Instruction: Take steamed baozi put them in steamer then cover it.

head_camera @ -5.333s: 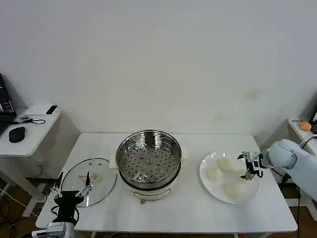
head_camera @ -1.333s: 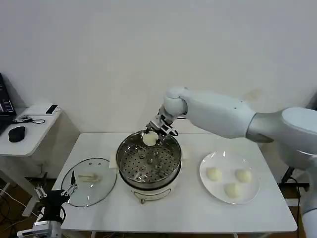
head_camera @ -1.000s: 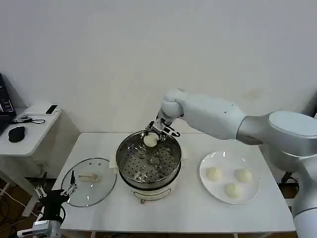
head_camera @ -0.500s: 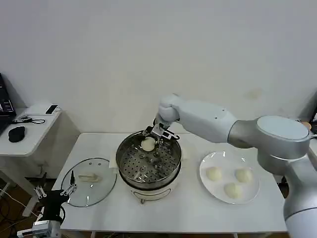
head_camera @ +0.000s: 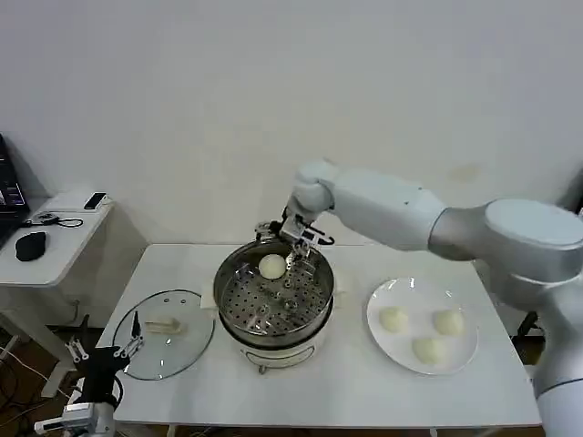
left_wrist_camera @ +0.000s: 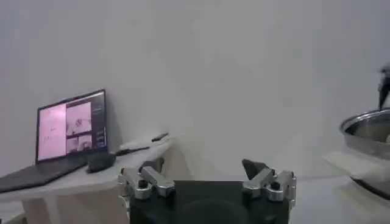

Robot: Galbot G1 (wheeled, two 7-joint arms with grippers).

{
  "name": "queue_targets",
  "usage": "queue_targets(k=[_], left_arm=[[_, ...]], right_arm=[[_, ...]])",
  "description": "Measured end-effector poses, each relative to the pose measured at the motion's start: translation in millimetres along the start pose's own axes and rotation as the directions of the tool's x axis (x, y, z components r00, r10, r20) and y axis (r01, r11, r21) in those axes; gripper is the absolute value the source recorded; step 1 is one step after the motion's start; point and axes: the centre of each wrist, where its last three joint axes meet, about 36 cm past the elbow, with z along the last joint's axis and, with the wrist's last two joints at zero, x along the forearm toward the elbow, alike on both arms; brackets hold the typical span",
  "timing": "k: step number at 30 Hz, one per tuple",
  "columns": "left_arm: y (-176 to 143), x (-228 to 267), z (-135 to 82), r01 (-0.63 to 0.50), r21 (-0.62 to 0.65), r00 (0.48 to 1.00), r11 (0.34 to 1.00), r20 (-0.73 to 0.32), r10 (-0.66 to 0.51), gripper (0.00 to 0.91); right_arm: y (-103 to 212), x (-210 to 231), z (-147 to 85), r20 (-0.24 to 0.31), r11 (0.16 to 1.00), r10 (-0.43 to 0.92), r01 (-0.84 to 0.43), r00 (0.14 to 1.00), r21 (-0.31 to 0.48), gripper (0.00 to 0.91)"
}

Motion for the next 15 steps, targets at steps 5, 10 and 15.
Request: queue_targets(k=[5,10,15], left_arm=[[-0.4,-1.9,-8.9,-0.021,0.002,1.0,1.0,-0.003,0.021,0.907],[-5.2,-2.9,-14.5,-0.047,0.002,0.999,0.999,-0.005,0.047,0.907],[-11.6,-4.1,-15.3,-0.066,0.001,0.998,0.998,-0.009,0.066,0.907]], right_arm=[[35.4,35.9,11.1,-0.042,0.994,0.003,-0.008,0.999,-0.113,0.907],[91.6,58.2,23.4,-0.088,0.968,-0.007,-0.015,0.996,-0.251,0.907],[151.8,71.8,30.5,-0.126,0.92,-0.019,-0.032,0.992,-0.39,0.907]])
